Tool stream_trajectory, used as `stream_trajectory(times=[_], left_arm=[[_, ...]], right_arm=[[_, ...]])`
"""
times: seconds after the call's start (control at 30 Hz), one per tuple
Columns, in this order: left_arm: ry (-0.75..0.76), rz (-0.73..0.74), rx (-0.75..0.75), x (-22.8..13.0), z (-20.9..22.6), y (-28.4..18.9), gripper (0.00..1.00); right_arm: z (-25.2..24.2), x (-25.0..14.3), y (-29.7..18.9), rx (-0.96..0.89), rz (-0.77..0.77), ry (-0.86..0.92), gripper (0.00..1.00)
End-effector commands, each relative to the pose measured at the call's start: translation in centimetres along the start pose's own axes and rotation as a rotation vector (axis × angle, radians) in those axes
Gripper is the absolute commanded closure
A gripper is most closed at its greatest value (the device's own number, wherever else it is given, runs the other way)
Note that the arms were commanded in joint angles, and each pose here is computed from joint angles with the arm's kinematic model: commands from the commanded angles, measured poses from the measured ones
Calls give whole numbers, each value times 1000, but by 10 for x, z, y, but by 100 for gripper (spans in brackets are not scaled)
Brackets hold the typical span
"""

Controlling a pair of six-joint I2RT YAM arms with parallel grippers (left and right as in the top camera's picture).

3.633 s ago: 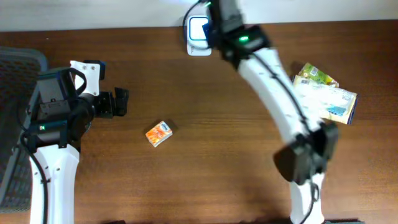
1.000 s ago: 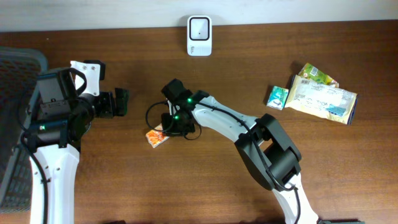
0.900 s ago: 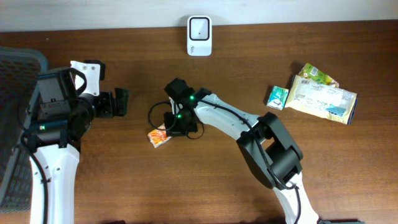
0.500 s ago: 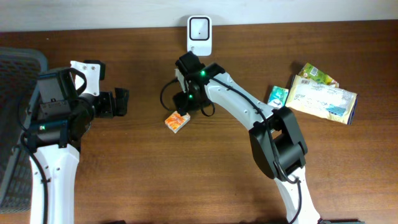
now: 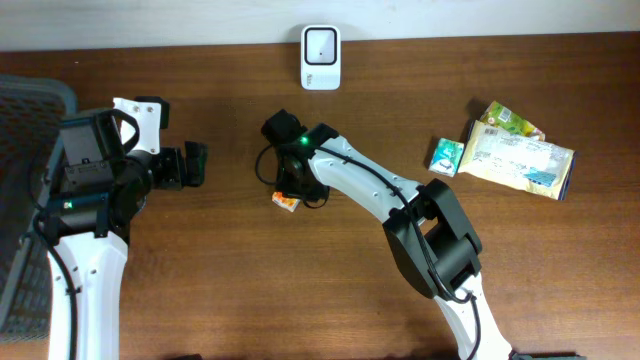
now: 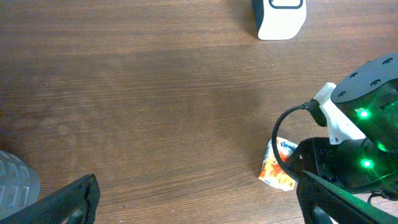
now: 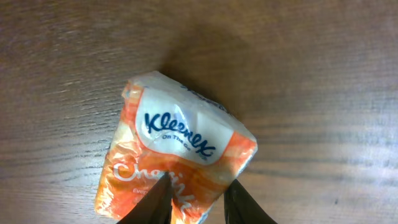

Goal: Scan the item barcode
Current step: 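Move the right gripper to the orange tissue pack and grasp it, then lift the orange tissue pack and hold it over the white scanner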

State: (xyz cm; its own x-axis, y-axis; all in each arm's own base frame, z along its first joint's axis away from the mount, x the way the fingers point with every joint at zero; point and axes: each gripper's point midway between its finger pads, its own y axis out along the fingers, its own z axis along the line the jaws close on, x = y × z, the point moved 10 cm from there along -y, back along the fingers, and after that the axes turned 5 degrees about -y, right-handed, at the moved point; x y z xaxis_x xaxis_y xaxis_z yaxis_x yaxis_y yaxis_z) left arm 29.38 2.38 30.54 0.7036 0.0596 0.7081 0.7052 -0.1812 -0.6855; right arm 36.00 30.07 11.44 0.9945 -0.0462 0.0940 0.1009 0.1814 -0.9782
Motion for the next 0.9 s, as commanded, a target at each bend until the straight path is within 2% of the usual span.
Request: stream_trajectory(times=[0.0, 0.03, 0.1, 0.13, 0.17, 0.27, 0.37, 0.57, 0.73, 0.8, 0.87], left_arm=[[18, -13, -9, 2, -1, -4, 1], [18, -13, -8, 2, -1, -4, 1], [18, -13, -8, 2, -1, -4, 1], [18, -13, -9, 2, -1, -4, 1], [18, -13, -9, 2, -1, -4, 1], [18, -13, -9, 2, -1, -4, 1], [18, -13, -8, 2, -1, -4, 1], [18, -13, -9, 2, -1, -4, 1], [18, -13, -9, 2, -1, -4, 1], [18, -13, -9, 2, -1, -4, 1], [18, -13, -8, 2, -1, -4, 1]], right_arm=[[-10, 10, 4, -39, -42, -284, 75], [-20, 19, 1, -46, -44, -410, 72], [-31, 30, -4, -9, -29, -473, 58], [-37, 39, -9, 68, -18, -509, 50], [-42, 49, -18, 186, -9, -504, 48], [-55, 61, -30, 446, 44, -436, 47], [-57, 59, -28, 455, 58, -431, 47], [-61, 39, 1, 436, 114, -427, 60], [-66, 33, 18, 446, 120, -371, 96], [-65, 35, 12, 534, 131, -362, 96], [-71, 46, -20, 756, 130, -335, 96]])
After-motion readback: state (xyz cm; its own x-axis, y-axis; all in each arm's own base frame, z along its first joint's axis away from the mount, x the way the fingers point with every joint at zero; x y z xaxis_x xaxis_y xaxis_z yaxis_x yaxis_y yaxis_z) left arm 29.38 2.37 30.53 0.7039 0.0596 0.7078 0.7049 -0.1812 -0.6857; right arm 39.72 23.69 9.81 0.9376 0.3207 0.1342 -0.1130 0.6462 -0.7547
